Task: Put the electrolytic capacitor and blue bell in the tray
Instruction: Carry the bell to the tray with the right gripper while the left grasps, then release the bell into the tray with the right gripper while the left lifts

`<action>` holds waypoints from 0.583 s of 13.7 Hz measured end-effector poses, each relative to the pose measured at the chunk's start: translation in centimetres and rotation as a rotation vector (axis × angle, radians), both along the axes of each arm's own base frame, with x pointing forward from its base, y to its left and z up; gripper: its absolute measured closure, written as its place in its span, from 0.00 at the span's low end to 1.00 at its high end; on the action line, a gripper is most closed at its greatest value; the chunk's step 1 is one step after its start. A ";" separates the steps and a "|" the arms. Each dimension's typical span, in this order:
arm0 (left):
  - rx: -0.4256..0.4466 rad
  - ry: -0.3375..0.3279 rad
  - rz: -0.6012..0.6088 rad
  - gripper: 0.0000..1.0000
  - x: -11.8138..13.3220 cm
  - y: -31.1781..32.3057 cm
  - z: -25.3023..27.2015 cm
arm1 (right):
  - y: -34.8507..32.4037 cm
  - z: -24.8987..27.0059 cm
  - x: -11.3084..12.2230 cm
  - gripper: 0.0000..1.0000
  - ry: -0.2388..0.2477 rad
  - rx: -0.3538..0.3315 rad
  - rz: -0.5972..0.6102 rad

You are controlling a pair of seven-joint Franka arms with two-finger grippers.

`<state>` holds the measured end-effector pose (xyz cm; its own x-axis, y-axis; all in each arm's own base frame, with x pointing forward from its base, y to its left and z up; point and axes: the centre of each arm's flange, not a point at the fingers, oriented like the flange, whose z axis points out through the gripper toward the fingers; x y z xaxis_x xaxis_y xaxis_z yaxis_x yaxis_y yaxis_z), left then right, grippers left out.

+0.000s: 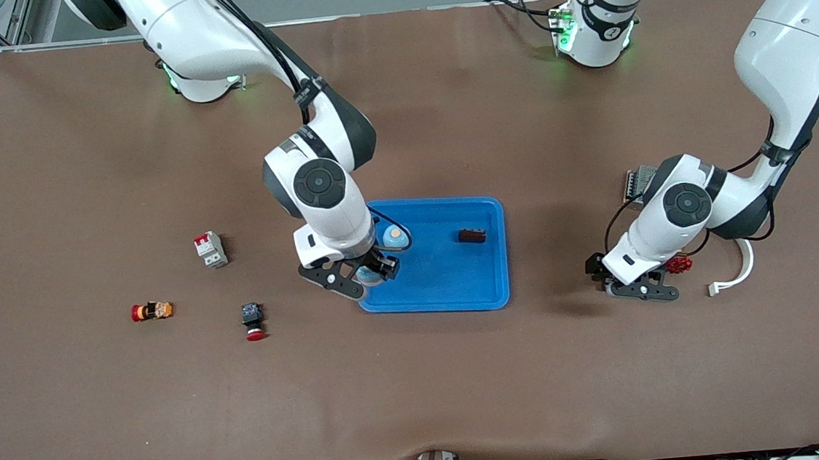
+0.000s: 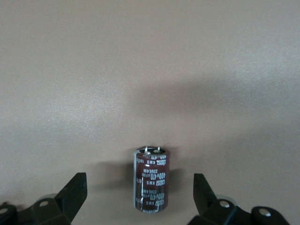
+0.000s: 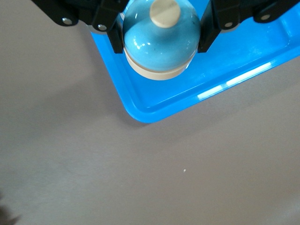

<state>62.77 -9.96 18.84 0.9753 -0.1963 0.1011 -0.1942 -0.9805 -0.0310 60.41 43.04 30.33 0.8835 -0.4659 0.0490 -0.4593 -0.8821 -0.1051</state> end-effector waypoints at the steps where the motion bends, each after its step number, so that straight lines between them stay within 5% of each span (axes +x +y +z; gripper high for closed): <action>1: -0.001 0.001 0.002 0.00 0.0 0.0 -0.1 | 0.0 -0.5 0.2 0.31 -0.005 0.002 0.004; 8: -0.005 0.005 0.007 0.00 0.0 0.1 -0.4 | 1.1 -3.5 0.6 0.31 -0.025 0.014 0.029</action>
